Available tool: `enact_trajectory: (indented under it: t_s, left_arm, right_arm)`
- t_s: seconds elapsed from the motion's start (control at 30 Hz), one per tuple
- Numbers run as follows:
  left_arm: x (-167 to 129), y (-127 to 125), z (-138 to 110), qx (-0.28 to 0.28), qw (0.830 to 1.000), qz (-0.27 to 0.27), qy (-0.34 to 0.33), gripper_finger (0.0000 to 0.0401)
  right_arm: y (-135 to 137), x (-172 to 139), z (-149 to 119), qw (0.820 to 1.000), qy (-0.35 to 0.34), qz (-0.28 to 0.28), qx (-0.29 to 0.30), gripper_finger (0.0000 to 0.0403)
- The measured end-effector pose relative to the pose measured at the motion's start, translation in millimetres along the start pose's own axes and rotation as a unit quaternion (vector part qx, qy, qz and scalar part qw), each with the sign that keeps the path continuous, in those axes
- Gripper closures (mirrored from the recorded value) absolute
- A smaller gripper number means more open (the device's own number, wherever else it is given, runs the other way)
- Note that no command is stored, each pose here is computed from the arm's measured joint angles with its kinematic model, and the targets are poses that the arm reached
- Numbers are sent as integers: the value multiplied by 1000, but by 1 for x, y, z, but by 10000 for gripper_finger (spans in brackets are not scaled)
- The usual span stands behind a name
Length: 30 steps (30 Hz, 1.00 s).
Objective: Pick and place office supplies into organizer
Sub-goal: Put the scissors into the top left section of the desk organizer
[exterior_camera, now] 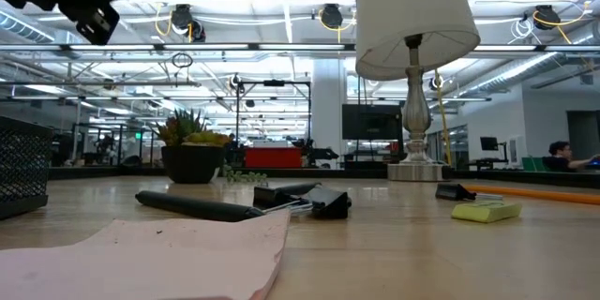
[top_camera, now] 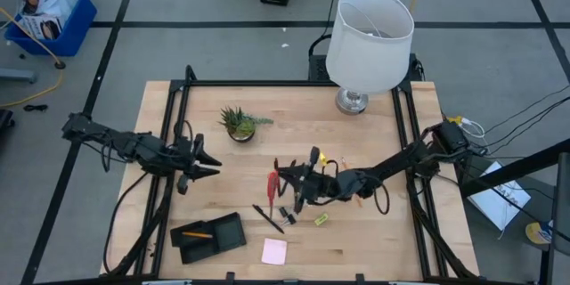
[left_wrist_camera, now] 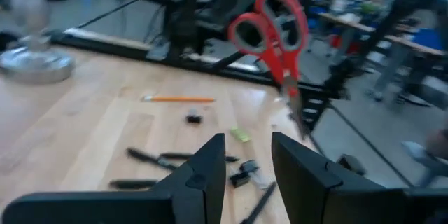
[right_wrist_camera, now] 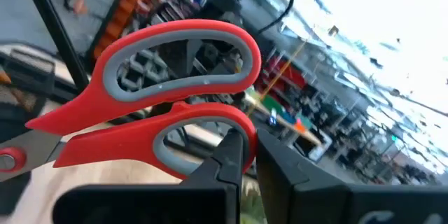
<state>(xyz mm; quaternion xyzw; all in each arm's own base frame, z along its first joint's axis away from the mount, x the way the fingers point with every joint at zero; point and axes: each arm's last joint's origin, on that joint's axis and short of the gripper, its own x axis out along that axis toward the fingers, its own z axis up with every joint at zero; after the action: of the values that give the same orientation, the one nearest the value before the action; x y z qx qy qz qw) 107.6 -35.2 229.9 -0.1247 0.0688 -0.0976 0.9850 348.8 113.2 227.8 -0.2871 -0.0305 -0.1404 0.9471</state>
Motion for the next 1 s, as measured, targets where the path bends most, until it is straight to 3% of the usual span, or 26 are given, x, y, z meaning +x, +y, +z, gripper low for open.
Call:
enact_trajectory:
  t_s: [0.3,0.57,0.73,0.83,1.0]
  left_arm:
    - [-11,1,-1,11,1000,-18,4,281]
    - [-11,1,-7,-24,999,-14,35,281]
    - [-8,0,-3,-59,998,-22,19,281]
    - [-5,-2,1,-79,996,-27,-3,281]
    - [2,-4,8,-46,998,-17,-39,281]
  right_arm:
    - [27,44,8,997,-28,11,-66,385]
    - [43,77,16,988,-28,13,-150,385]
    - [37,83,10,981,25,-28,-188,385]
    - [33,84,5,965,74,-54,-245,385]
    - [29,86,-1,949,114,-67,-287,385]
